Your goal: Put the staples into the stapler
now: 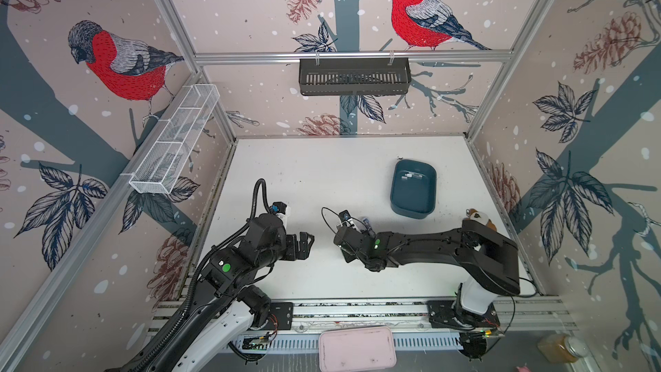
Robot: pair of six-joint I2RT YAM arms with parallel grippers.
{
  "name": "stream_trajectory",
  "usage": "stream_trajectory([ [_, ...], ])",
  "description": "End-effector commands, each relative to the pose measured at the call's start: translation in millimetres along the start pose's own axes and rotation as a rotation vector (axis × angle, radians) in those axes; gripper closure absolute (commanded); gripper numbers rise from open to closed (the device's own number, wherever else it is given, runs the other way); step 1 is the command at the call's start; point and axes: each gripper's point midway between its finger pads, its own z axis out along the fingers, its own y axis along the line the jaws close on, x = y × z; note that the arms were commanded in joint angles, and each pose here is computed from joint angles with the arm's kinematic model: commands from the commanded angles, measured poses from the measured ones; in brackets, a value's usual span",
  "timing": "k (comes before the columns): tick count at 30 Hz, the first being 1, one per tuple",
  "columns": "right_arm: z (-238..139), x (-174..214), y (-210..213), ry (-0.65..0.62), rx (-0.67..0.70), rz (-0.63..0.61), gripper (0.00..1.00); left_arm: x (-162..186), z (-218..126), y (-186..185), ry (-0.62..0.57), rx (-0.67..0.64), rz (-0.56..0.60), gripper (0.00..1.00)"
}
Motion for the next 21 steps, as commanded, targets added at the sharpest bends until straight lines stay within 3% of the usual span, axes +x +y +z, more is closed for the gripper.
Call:
stream_trajectory([
  [1,0.1,2.4,-2.7,0.005,0.015,-0.007,0.87,-1.8,0.1,-1.3,-0.007,0.007,0.006,0.01],
  [11,-0.5,8.5,-2.2,0.017,0.02,-0.019,0.85,-1.8,0.2,-1.0,-0.007,0.005,0.005,0.01],
  [21,-1.3,5.6,-0.9,0.008,0.023,-0.012,0.72,-1.8,0.1,-1.3,-0.008,0.006,0.006,0.01],
])
